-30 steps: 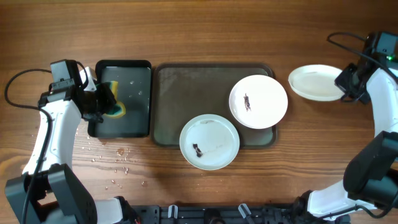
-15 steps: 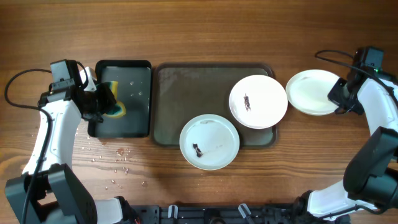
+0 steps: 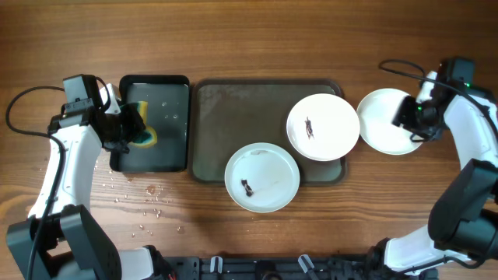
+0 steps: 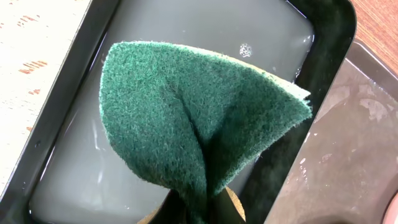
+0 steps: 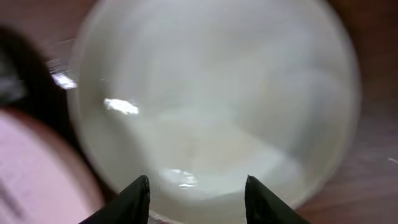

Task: Clean dirty plates on tray and stack at the side
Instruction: 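Release the plate and move the right gripper to the next plate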

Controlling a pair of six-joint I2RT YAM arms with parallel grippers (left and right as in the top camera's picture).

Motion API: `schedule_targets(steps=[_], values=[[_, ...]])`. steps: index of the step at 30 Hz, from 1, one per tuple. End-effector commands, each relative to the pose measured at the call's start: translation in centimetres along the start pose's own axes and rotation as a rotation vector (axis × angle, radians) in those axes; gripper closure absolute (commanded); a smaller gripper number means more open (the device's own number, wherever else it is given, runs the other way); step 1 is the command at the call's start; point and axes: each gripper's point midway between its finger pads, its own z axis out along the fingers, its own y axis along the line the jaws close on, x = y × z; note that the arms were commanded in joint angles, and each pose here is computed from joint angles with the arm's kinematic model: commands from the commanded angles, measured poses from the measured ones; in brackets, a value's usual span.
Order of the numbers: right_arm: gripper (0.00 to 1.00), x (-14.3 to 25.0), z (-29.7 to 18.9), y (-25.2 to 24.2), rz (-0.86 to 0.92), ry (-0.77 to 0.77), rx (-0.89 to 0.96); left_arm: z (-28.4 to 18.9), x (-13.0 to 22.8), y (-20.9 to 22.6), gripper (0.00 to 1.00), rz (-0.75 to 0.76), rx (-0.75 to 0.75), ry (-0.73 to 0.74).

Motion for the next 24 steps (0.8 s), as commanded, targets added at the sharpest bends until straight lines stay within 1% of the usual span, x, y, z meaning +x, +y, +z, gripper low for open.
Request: schedule_targets(steps=[1, 7, 12, 19, 22, 24], values=[[0.51, 0.4, -1.2, 5.7, -0.142, 0.004, -0.220, -0.4, 0.0, -0.5, 0.96, 0.022, 0.023, -0.009], [0.51, 2.2, -0.6, 8.0, -0.200, 0.055, -0.231, -0.4, 0.0, -0.5, 0.96, 0.022, 0.023, -0.009], [0.51, 3.1, 0.9, 8.4, -0.251, 0.056, -0.173, -0.4, 0.0, -0.5, 0.96, 0.022, 0.023, -0.009], [0.54, 3.7, 2.6, 7.8, -0.264, 0.039, -0.137, -0.4, 0.0, -0.5, 0.96, 0.022, 0.023, -0.009], [0.60, 3.9, 3.3, 7.7, -0.260, 0.027, -0.139, -0.4, 0.0, -0.5, 0.96, 0.022, 0.023, -0.009], [0.60, 4.1, 3.7, 7.5, -0.242, 0.027, -0.138, -0.4, 0.0, -0.5, 0.96, 0.022, 0.023, -0.009]])
